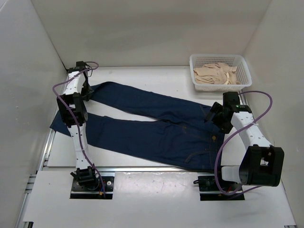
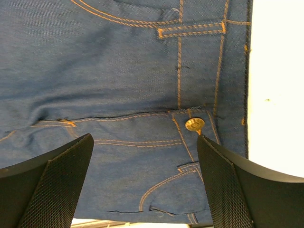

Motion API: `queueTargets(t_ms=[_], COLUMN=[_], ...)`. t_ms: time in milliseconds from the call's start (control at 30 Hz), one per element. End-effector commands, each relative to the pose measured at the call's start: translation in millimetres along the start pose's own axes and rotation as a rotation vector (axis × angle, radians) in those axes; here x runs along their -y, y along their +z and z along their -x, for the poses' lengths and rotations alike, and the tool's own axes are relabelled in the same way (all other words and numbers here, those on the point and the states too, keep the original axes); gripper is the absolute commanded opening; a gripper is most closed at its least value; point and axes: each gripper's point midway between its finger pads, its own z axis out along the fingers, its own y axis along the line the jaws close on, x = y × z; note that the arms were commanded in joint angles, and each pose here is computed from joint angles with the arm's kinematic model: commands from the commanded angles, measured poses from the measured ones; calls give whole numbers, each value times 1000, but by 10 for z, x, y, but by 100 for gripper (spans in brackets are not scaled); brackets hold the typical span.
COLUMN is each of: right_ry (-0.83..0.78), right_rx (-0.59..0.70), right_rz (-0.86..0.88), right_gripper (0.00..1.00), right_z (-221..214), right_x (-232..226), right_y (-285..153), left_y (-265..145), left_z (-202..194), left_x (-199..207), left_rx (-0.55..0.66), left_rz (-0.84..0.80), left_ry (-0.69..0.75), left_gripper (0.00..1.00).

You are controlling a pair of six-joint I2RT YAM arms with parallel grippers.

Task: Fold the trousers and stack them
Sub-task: Flatten the trousers out

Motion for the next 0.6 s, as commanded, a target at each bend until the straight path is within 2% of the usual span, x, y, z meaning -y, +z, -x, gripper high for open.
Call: queueTargets(t_ms=[0, 100, 167, 200, 233, 300, 333, 400, 433, 467, 500, 533, 567], right_ry=[-23, -23, -33, -34, -34, -42, -42, -42, -41, -41, -40, -29, -37], right_rx=[46, 55, 40, 42, 42, 40, 40, 37, 37, 34, 19, 35, 54], right_rz=[54, 60, 50, 64, 64, 68, 68, 54, 37, 19, 1, -46, -41], right_gripper=[93, 93, 93, 91, 89, 89, 89, 90, 90, 92, 92, 92, 92], right_z=[191, 224, 218, 235, 236, 219, 219, 221, 215, 202, 162, 183, 194], right_x=[-178, -199, -190, -224, -224, -245, -246, -224, -192, -155, -144, -60, -78], right_y=[-131, -153, -128, -149, -150, -151, -151, -125, -123, -123, -103, -99, -142], left_y=[-534, -905, -950, -1078, -888, -912, -679, -637, -578, -571, -639, -681, -813], left_z=[397, 720, 854, 974, 998, 1154, 1141, 1308, 1318, 1376, 1426, 1467, 1509], left_x=[-89, -30, 81, 216, 321, 471, 494, 486, 534, 479, 515, 490, 468], left_rx=[139, 251, 282, 312, 297, 331, 305, 353, 350, 361, 378, 382, 403], left_rz=[-39, -103, -154, -233, -249, -314, -311, -329, -344, -346, -374, -399, -408], left_ry=[-27, -70, -76, -78, -81, -104, -115, -162, -188, -213, -212, -217, -220], left_gripper=[10, 10, 10, 10, 10, 10, 10, 10, 18, 36, 40, 48, 62])
